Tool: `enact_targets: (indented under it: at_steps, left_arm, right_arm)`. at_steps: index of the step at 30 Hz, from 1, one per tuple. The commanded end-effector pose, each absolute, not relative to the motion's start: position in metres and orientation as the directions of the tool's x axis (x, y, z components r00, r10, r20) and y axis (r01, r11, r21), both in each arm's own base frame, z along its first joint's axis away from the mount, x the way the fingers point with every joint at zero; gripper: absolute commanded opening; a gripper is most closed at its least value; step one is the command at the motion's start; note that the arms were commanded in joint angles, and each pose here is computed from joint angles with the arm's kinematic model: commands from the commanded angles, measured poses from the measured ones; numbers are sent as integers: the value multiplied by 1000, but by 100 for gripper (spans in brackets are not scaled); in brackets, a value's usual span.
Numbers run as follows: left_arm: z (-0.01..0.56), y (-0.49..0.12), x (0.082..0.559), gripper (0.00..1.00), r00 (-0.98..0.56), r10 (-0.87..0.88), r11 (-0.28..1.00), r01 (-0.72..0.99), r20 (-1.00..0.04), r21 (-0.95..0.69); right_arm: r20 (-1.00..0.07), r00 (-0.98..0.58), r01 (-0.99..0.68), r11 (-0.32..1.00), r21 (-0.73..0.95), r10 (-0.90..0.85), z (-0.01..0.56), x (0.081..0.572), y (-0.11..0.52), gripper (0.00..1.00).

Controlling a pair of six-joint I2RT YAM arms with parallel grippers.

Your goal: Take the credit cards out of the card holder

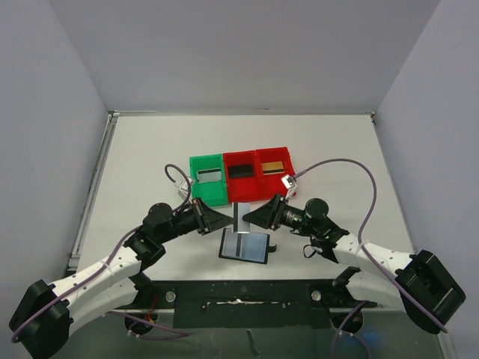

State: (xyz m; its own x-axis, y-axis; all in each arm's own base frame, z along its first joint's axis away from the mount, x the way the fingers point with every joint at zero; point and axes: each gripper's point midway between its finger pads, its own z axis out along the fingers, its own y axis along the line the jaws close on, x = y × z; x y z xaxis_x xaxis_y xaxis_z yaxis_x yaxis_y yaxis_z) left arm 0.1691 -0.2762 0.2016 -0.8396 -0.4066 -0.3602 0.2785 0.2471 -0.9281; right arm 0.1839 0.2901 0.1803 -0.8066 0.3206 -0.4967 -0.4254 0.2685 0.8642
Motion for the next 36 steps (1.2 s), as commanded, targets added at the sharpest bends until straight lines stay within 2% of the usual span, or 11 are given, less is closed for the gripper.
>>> enact_targets:
  at_steps: [1, 4, 7, 13, 19, 23, 26, 28, 30, 34, 36]
  left_arm:
    - [225, -280, 165, 0, -830, -399, 163, 354, -389, -921]
    - [226, -279, 164, 0, -828, -401, 161, 357, -391, -920]
    - [226, -278, 164, 0, -826, -406, 163, 355, -390, -921]
    - [226, -276, 165, 0, -821, -415, 168, 355, -392, -920]
    - [227, -276, 165, 0, -820, -416, 164, 357, -392, -920]
    - [227, -275, 165, 0, -817, -423, 165, 355, -391, -920]
    - [224, -275, 167, 0, -818, -417, 187, 350, -397, -918]
    - [224, -273, 174, 11, -802, -427, 243, 343, -418, -907]
    - [223, -267, 182, 32, -775, -443, 316, 336, -451, -887]
    - [220, -244, 197, 65, -710, -482, 477, 279, -513, -834]
    - [216, -231, 204, 72, -681, -504, 546, 226, -531, -807]
  right_arm:
    - [-552, -769, -552, 101, 828, 321, 229, 177, 299, 34]
    - [-545, -775, -554, 71, 829, 319, 232, 176, 299, 22]
    - [-544, -774, -556, 63, 829, 325, 233, 175, 297, 16]
    - [-566, -775, -578, 47, 814, 281, 233, 164, 294, 21]
    - [-564, -776, -579, 34, 814, 283, 235, 162, 292, 13]
    - [-563, -772, -583, 24, 812, 294, 240, 163, 291, 0]
    - [-574, -765, -594, 27, 804, 291, 241, 163, 291, 0]
    - [-582, -759, -595, 54, 802, 292, 238, 166, 290, 0]
    - [-594, -748, -591, 111, 799, 296, 233, 173, 289, 0]
    - [-620, -715, -574, 236, 784, 323, 227, 187, 282, 0]
    - [-648, -689, -571, 308, 761, 325, 224, 196, 277, 0]
